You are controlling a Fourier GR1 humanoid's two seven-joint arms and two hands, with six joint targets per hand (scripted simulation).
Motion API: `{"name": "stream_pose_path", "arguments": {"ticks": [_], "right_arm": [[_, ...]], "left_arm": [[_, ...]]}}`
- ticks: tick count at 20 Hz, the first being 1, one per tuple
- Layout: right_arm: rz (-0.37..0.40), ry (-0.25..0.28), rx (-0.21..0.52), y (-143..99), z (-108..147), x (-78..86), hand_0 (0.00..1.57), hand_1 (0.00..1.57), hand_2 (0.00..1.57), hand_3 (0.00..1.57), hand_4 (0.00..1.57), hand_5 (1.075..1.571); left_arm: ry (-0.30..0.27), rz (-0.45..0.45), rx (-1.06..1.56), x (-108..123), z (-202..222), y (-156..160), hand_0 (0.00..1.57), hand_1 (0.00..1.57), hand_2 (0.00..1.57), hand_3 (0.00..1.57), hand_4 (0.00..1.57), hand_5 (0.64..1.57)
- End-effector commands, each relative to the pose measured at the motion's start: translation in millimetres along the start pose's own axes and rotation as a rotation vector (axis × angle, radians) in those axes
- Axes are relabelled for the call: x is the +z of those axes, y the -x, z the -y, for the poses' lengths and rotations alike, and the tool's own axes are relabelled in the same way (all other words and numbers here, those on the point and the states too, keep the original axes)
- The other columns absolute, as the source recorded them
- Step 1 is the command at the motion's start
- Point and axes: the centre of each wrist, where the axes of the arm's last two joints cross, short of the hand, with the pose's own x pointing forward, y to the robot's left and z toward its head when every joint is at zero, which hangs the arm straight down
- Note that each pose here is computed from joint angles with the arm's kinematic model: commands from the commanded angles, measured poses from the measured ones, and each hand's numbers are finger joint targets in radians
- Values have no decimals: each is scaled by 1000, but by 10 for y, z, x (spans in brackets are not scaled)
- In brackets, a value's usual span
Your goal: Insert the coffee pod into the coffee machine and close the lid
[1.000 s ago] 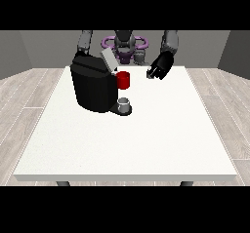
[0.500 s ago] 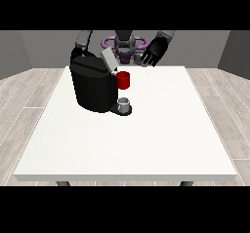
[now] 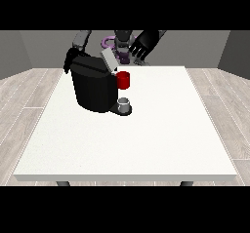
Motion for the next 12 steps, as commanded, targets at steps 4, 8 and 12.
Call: {"name": "stream_pose_path", "arguments": {"ticks": [4, 8, 12], "right_arm": [[81, 8, -27, -350, 45, -195, 0, 0, 0, 0, 186, 1571], [88, 22, -21, -318, 174, -250, 0, 0, 0, 0, 0, 1571], [144, 29, -16, -523, 31, -315, 0, 0, 0, 0, 100, 1571]], "left_arm": [[-111, -5, -66, 59, -410, -163, 1225, 1225, 1279, 1251, 482, 1571], [-115, 27, -54, 45, -475, -266, 1239, 1239, 1290, 1248, 479, 1571], [-148, 40, -84, 57, -615, -357, 1223, 1223, 1288, 1245, 491, 1571]]}}
